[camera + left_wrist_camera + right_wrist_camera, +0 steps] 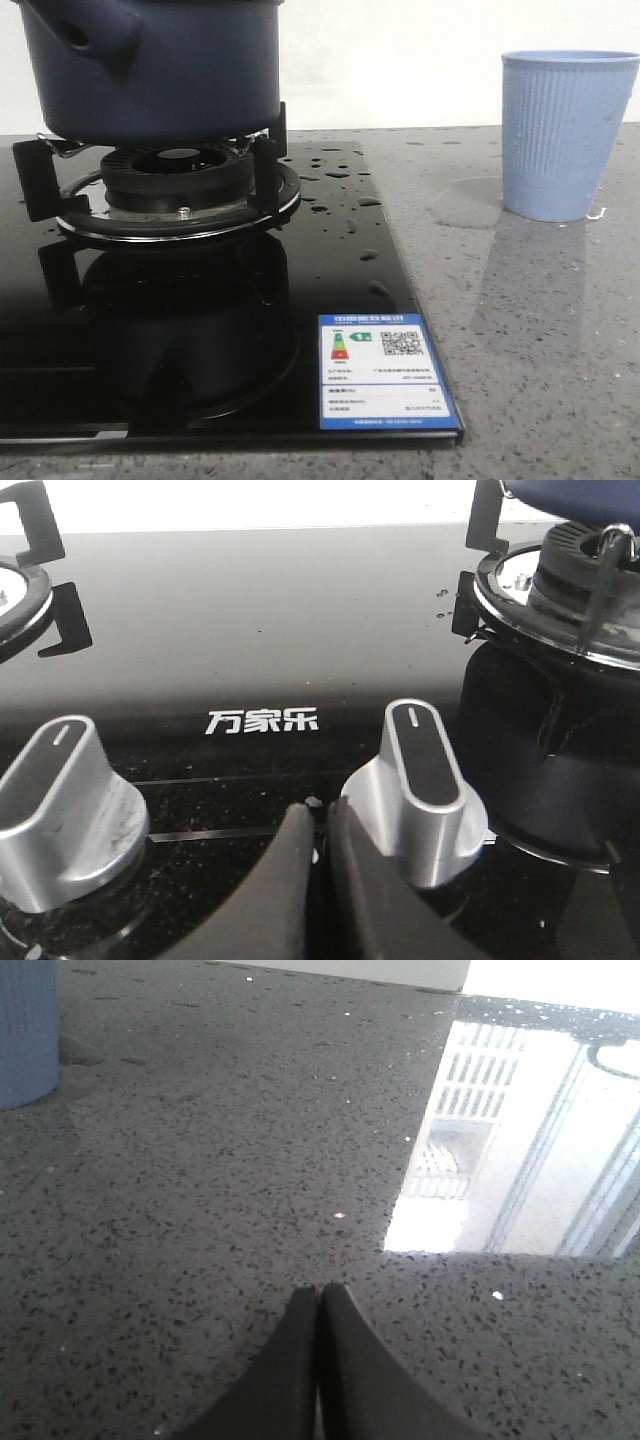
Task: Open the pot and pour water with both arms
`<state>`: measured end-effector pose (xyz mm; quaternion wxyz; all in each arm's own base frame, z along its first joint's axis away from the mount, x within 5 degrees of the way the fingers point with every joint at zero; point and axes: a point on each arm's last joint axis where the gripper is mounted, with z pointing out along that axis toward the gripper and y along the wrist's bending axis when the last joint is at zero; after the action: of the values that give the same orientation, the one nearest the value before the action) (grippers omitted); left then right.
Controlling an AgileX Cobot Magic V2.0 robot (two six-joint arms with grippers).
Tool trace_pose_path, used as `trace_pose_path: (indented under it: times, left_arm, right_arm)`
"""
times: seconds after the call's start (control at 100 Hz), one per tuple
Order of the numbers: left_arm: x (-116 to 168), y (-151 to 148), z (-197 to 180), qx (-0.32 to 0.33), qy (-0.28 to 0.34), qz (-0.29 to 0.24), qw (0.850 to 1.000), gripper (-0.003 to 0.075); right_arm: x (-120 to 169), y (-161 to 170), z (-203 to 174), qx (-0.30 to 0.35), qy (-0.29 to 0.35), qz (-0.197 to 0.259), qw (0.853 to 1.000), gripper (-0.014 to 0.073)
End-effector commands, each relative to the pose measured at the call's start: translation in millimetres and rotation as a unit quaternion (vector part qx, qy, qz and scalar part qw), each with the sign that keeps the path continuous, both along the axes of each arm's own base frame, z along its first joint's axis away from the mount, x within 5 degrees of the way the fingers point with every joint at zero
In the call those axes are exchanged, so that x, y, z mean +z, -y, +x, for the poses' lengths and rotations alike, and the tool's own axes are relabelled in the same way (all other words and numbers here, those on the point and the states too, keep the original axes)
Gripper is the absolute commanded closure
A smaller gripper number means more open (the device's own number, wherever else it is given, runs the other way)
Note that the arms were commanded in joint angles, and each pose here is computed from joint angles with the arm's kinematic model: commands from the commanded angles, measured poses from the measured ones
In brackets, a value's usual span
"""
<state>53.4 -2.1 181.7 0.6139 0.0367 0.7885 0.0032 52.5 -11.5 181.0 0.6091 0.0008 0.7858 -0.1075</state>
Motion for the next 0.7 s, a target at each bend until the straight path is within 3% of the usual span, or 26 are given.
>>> trace_pose_path:
  times: [0.0, 0.69]
  left_arm:
    - [-4.3, 0.0, 0.2, 0.001, 0.018, -0.005, 1.000, 0.0740]
    - [-4.3, 0.0, 0.2, 0.001, 0.018, -0.005, 1.000, 0.0740]
  right_arm:
    - [-1.1, 0.3, -0.5, -0.001, 0.011, -0.010, 1.000, 0.0662]
    - [0.0, 0.6, -0.3, -0.001, 0.016, -0.020, 1.000, 0.0662]
